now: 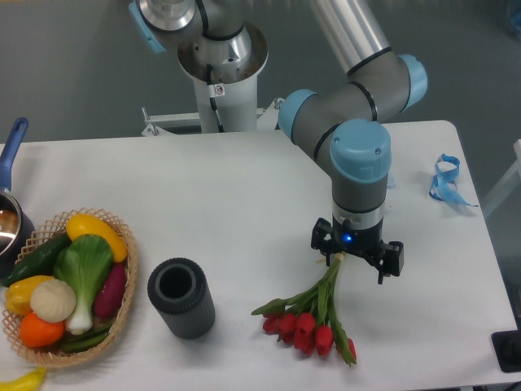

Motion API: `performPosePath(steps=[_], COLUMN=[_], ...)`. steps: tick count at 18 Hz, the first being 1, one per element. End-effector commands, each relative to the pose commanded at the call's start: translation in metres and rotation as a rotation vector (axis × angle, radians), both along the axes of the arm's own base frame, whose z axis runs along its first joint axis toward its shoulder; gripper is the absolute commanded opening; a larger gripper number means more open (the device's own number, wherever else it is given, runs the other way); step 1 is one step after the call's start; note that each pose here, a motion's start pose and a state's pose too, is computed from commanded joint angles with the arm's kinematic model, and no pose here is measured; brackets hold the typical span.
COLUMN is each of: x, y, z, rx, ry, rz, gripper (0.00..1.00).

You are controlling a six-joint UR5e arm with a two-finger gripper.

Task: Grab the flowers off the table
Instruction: 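Lower the open gripper toward the green stems of the red tulips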

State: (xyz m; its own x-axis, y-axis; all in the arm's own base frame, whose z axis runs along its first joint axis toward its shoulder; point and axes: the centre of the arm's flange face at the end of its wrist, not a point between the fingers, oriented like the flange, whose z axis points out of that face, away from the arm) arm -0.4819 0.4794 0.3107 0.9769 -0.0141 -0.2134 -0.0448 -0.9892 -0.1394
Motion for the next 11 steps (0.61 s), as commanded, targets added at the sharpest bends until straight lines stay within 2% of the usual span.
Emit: performPosePath(steps=[9, 11], x=[0.011, 0.017], y=[-0.004, -0.007], z=[-0.016, -0.028], rx=[-0.012, 0.003], ry=[-0.018, 0.003], rz=[0.002, 0.000], gripper=[1.00, 1.00])
